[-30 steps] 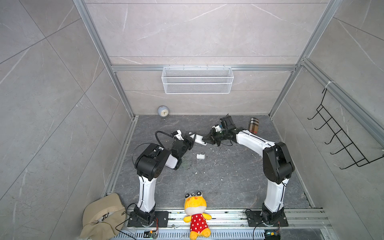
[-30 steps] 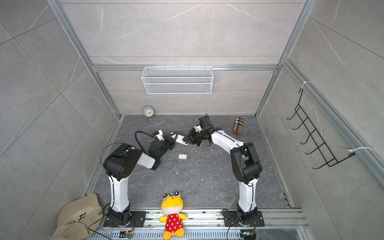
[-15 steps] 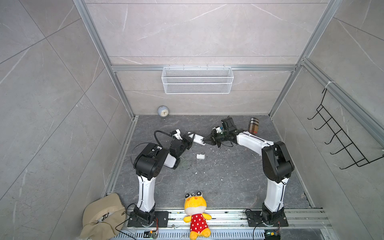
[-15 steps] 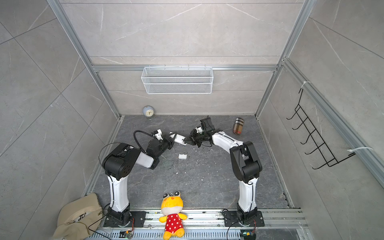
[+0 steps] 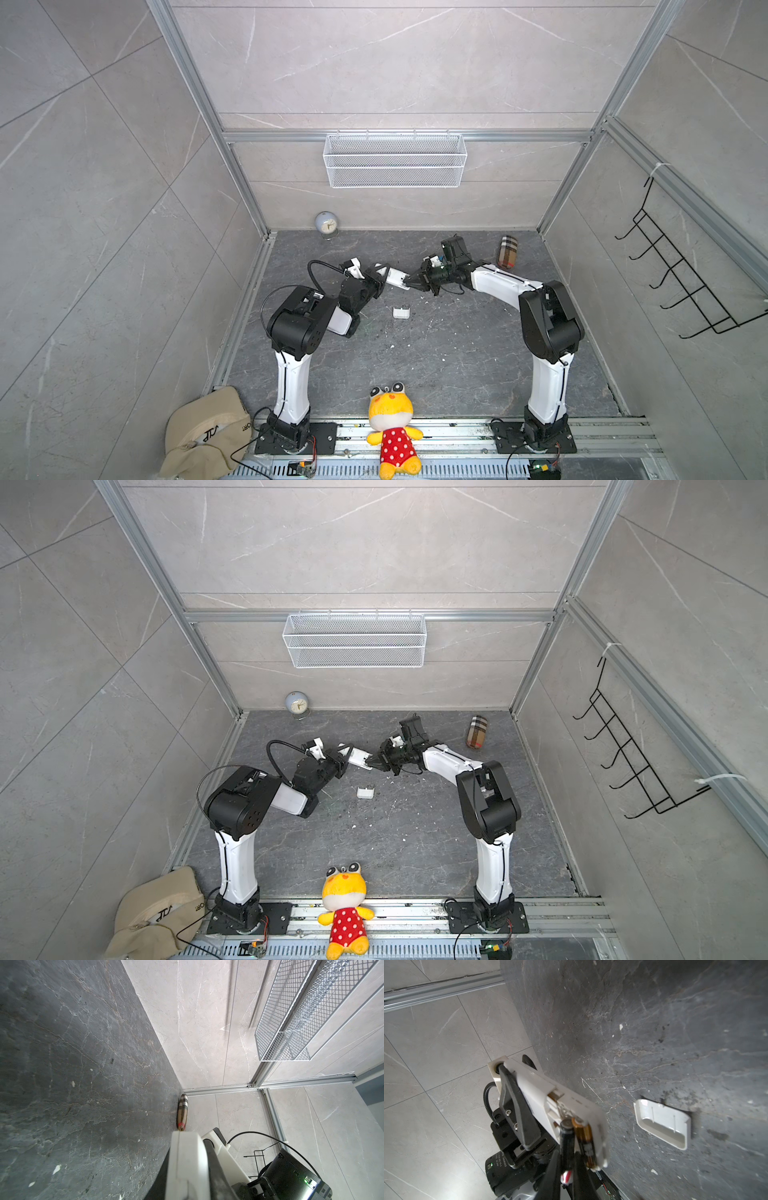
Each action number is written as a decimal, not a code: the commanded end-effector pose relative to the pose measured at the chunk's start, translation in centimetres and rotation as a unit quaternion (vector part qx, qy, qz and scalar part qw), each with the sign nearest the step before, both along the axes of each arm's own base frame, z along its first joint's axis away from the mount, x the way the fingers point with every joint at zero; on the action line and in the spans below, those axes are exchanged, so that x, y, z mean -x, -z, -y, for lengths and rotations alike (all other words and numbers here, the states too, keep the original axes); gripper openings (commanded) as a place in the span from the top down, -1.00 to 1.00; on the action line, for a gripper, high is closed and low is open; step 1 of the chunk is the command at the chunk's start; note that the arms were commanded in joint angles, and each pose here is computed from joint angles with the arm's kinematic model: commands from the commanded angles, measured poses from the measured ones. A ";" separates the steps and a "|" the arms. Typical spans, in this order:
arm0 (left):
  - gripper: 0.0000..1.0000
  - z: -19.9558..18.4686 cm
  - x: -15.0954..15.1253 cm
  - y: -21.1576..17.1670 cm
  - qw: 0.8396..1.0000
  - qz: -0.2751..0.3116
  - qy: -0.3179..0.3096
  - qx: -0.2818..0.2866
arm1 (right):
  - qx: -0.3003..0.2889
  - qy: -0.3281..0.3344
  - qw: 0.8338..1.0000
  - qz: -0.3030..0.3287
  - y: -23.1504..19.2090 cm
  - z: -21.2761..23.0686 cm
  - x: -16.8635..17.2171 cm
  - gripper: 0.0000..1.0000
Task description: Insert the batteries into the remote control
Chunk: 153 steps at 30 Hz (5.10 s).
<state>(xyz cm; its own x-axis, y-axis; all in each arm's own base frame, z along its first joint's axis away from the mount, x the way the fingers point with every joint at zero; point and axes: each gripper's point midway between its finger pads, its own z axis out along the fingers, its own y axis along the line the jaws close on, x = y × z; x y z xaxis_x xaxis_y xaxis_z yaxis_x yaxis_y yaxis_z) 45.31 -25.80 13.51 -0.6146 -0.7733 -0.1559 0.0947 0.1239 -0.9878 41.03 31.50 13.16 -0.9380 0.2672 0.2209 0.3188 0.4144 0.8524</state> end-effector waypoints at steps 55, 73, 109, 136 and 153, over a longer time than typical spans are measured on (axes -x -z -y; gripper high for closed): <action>0.94 -1.9 0.1 -4.6 0.992 -0.019 0.030 0.120 | 0.120 -0.078 0.954 0.262 -7.9 3.1 0.1 -0.40; 0.92 -2.0 1.2 -5.0 0.985 -0.051 0.066 0.150 | 0.189 -0.186 0.879 0.397 -4.4 -0.5 0.3 -0.98; 0.92 -1.5 1.1 -6.5 0.984 -0.035 0.082 0.154 | 0.203 -0.192 0.879 0.387 -3.2 -1.9 -0.1 -0.47; 0.92 -1.5 1.1 -6.9 0.984 -0.033 0.084 0.157 | 0.215 -0.194 0.877 0.385 -3.9 -1.7 0.3 -0.63; 0.92 -1.5 1.4 -7.8 0.983 -0.025 0.087 0.159 | 0.206 -0.196 0.881 0.378 -3.6 -2.1 0.1 -0.38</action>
<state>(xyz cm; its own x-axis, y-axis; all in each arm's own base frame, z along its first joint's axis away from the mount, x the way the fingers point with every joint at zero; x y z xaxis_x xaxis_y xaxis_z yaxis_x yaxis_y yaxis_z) 44.43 -24.07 15.78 -0.7023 -0.6902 0.1746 -0.0990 -0.1482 -0.9840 40.81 33.36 16.04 -0.8136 -0.1981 -0.5467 -0.5094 0.6962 0.5059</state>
